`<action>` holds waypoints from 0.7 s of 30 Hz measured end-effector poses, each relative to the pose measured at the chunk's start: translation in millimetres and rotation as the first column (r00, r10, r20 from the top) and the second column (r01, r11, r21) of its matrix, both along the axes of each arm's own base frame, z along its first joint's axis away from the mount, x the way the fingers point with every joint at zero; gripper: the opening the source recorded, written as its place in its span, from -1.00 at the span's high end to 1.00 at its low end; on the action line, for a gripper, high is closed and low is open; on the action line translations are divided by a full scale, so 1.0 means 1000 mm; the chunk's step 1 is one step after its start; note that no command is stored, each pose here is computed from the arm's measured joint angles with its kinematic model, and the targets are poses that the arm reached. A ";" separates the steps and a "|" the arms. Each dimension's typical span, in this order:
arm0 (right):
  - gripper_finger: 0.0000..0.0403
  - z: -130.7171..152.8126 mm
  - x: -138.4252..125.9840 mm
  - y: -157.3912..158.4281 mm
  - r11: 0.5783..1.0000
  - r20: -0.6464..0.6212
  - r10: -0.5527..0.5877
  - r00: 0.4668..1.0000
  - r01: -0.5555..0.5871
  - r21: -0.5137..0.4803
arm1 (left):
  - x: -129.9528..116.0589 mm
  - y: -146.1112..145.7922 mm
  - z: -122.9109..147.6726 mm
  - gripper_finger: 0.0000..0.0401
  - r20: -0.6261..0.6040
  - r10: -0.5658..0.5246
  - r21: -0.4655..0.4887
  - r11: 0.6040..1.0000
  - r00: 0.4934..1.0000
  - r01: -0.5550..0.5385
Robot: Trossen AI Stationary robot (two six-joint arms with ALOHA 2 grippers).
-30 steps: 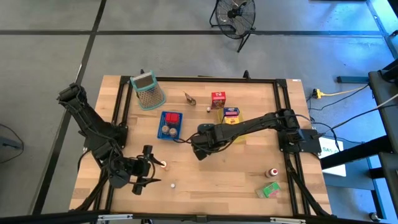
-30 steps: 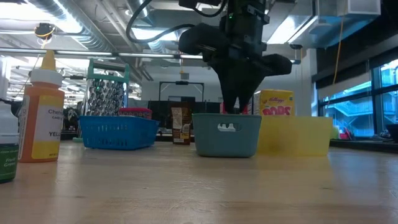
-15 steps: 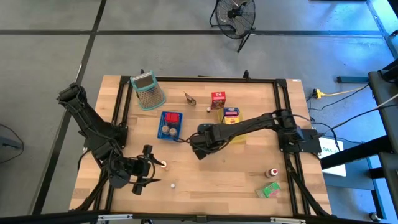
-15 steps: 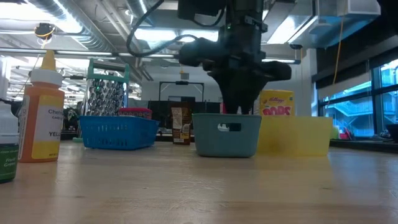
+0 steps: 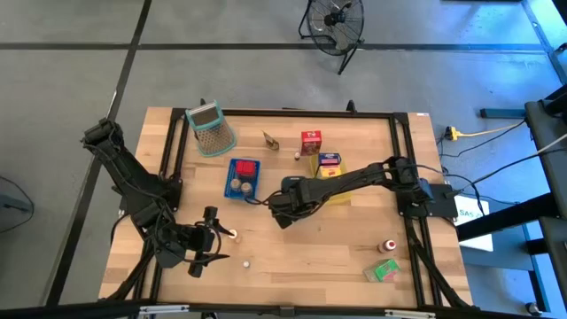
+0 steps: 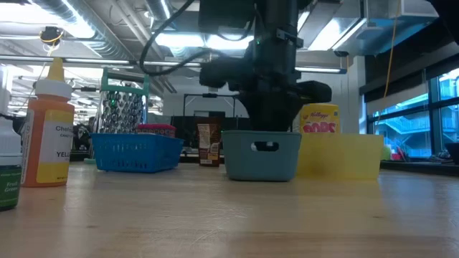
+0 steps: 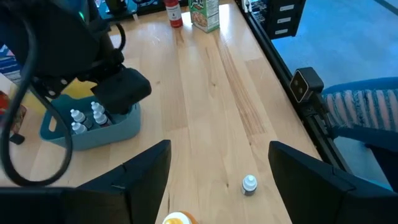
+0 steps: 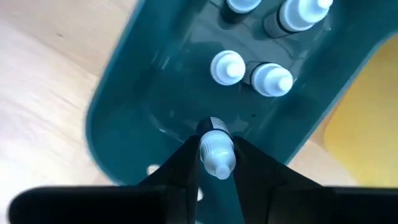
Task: Pick & Place Kitchen Items
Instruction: Put the small black food coloring into the green bin
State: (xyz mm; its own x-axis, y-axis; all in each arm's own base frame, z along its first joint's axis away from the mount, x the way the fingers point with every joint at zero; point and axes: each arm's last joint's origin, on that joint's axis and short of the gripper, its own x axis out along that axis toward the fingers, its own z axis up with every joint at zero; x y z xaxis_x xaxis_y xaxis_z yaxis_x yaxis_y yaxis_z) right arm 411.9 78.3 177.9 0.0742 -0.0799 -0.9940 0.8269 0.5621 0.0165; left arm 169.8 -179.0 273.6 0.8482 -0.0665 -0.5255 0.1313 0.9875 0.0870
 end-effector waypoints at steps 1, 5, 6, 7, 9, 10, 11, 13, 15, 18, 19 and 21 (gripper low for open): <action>0.60 -0.001 -0.001 0.000 1.000 -0.010 0.001 1.000 -0.001 0.000 | 0.000 0.000 0.000 -0.32 0.000 0.000 0.000 1.000 1.000 0.000; 0.60 -0.004 0.001 -0.002 1.000 -0.010 -0.001 1.000 0.001 0.017 | 0.000 0.000 0.000 -0.33 -0.003 -0.004 -0.001 1.000 1.000 0.004; 0.60 -0.004 0.001 -0.002 1.000 -0.015 -0.002 1.000 0.002 0.016 | 0.000 0.000 0.000 -0.33 -0.003 -0.004 -0.001 1.000 1.000 0.004; 0.60 -0.004 0.001 -0.002 1.000 -0.010 -0.003 1.000 0.003 0.017 | 0.000 0.000 0.000 -0.32 -0.003 -0.004 -0.002 1.000 1.000 0.004; 0.60 -0.004 0.002 -0.002 1.000 -0.006 -0.002 1.000 0.002 0.018 | 0.000 0.000 0.000 -0.32 -0.003 -0.005 -0.002 1.000 1.000 0.005; 0.60 -0.004 0.002 -0.002 1.000 -0.008 -0.002 1.000 0.002 0.017 | 0.000 0.000 0.000 -0.32 -0.003 -0.005 -0.002 1.000 1.000 0.005; 0.60 -0.004 0.001 -0.002 1.000 -0.009 -0.002 1.000 0.003 0.017 | 0.000 0.000 0.000 -0.32 -0.003 -0.005 -0.002 1.000 1.000 0.005; 0.60 -0.004 0.002 -0.002 1.000 -0.008 -0.002 1.000 0.002 0.017 | 0.000 0.000 0.000 -0.33 -0.003 -0.005 -0.002 1.000 1.000 0.005; 0.60 -0.004 0.002 -0.003 1.000 -0.009 0.000 1.000 0.000 0.017 | 0.000 0.000 0.000 -0.33 -0.004 -0.006 -0.002 1.000 1.000 0.006; 0.60 -0.004 0.002 -0.003 1.000 -0.009 0.006 1.000 -0.006 0.016 | 0.000 0.000 0.000 -0.32 -0.004 -0.006 -0.002 1.000 1.000 0.006; 0.60 -0.004 0.002 -0.003 1.000 -0.009 0.006 1.000 -0.006 0.017 | 0.000 0.000 0.000 -0.32 -0.004 -0.006 -0.002 1.000 1.000 0.006; 0.60 -0.004 0.002 -0.003 1.000 -0.009 0.006 1.000 -0.006 0.017 | 0.000 0.000 0.000 -0.33 -0.004 -0.006 -0.002 1.000 1.000 0.006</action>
